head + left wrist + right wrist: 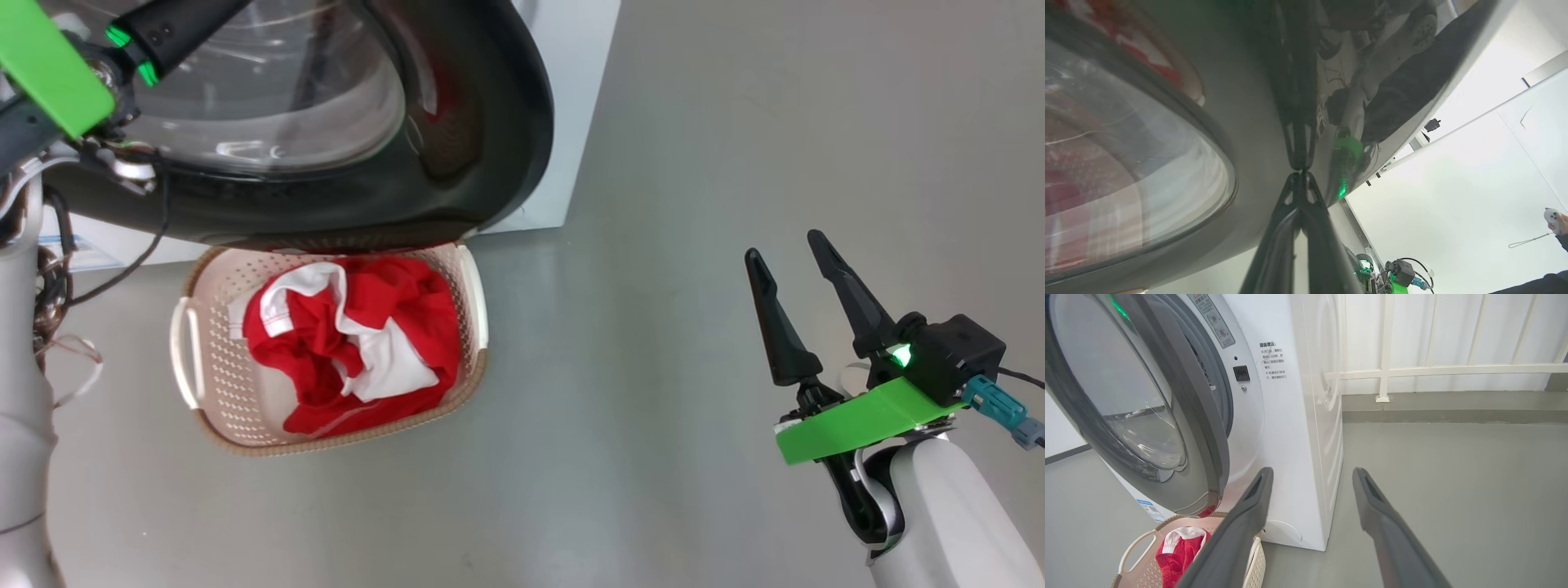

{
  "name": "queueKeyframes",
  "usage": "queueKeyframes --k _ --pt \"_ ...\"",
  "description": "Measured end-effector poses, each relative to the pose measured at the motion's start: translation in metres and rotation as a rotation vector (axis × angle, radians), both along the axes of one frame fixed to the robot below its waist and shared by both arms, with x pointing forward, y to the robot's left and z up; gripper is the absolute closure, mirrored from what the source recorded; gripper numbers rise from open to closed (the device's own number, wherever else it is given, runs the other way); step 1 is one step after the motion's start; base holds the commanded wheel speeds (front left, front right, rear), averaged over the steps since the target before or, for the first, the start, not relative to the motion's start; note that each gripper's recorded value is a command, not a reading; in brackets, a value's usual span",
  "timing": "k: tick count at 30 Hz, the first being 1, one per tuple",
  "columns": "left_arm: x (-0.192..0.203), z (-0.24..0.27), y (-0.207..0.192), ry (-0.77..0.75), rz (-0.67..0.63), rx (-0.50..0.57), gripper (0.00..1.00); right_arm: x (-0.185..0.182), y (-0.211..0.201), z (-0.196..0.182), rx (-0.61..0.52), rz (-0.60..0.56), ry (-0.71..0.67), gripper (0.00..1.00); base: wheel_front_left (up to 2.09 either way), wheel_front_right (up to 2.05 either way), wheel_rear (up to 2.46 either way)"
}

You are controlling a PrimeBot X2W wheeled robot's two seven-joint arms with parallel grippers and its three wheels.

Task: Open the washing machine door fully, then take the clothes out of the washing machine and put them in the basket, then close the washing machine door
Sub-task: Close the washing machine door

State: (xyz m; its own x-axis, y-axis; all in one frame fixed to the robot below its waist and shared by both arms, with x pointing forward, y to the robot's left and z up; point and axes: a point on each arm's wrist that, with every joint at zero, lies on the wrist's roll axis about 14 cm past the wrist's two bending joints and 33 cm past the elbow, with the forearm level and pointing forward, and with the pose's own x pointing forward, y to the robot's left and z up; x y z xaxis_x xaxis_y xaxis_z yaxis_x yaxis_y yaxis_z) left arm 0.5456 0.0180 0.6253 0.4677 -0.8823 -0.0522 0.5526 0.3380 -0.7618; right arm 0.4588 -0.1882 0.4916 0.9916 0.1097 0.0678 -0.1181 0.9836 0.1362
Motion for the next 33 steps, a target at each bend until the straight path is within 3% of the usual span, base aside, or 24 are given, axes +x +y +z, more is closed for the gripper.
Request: queueKeyframes --k 7,9,12,13,14,33 --pt "-0.011 0.002 0.020 -0.030 0.084 -0.017 1.00 0.002 0.008 0.008 -0.006 0.031 -0.023 0.00 0.00 0.00 0.00" --pt "-0.017 -0.005 0.027 -0.025 0.109 -0.011 0.86 0.002 0.010 0.011 -0.011 0.039 -0.027 0.00 0.00 0.00 0.00" --pt "-0.028 -0.014 0.038 -0.017 0.150 -0.013 0.56 0.000 0.013 0.013 -0.012 0.052 -0.031 0.00 0.00 0.00 0.00" --pt "-0.031 -0.016 0.042 -0.014 0.164 -0.015 0.32 -0.001 0.015 0.012 -0.012 0.057 -0.029 0.00 0.00 0.00 0.00" --pt "-0.034 -0.019 0.046 -0.012 0.183 -0.015 0.00 -0.002 0.016 0.011 -0.013 0.062 -0.026 0.00 0.00 0.00 0.00" --pt "-0.093 -0.108 0.134 0.102 0.581 0.006 0.00 -0.012 0.026 0.011 -0.025 0.103 -0.021 0.00 0.00 0.00 0.00"
